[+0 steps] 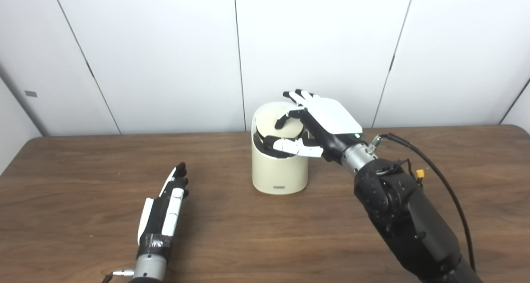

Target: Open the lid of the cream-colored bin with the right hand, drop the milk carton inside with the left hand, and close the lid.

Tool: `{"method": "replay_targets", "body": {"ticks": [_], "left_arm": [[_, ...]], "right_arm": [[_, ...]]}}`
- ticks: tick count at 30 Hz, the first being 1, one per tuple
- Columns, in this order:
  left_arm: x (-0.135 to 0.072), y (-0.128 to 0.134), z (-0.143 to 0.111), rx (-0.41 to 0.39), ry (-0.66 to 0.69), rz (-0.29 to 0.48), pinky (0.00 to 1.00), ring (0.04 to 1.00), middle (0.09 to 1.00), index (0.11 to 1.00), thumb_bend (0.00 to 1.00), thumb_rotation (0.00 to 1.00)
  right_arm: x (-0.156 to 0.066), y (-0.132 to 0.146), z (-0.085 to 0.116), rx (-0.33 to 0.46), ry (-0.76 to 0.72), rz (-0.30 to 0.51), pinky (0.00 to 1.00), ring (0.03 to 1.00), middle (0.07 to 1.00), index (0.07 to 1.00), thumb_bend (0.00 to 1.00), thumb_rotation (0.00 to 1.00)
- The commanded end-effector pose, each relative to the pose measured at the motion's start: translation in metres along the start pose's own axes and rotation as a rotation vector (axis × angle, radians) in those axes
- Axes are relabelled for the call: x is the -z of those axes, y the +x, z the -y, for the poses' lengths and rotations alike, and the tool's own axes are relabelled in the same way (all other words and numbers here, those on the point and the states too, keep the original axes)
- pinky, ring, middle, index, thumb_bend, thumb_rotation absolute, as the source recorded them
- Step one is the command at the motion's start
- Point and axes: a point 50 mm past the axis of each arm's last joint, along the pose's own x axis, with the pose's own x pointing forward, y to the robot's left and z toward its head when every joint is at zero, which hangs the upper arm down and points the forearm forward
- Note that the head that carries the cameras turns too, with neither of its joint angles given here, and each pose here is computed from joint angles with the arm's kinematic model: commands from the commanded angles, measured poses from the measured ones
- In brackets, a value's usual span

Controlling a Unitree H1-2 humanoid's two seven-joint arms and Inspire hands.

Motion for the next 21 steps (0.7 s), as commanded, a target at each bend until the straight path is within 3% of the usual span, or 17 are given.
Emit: {"method": "replay_targets", "body": {"ticks": [1,21], "left_arm": [[-0.016,0.004,0.000,-0.015,-0.039,0.078,0.92,0.953,0.966,1.000,0.67,1.00],[-0.019,0.003,0.001,-0.011,-0.080,0.084,0.97,0.974,0.978,1.000,0.65,1.00]], "right_arm": [[-0.004,0.003,0.007,0.010,-0.042,0.037,1.00,1.000,0.965,0.681,0.55,1.00],[0.003,-0.012,-0.016,0.004,-0.222,-0.030,1.00,1.000,0.954,0.650,0.57,1.00]]}}
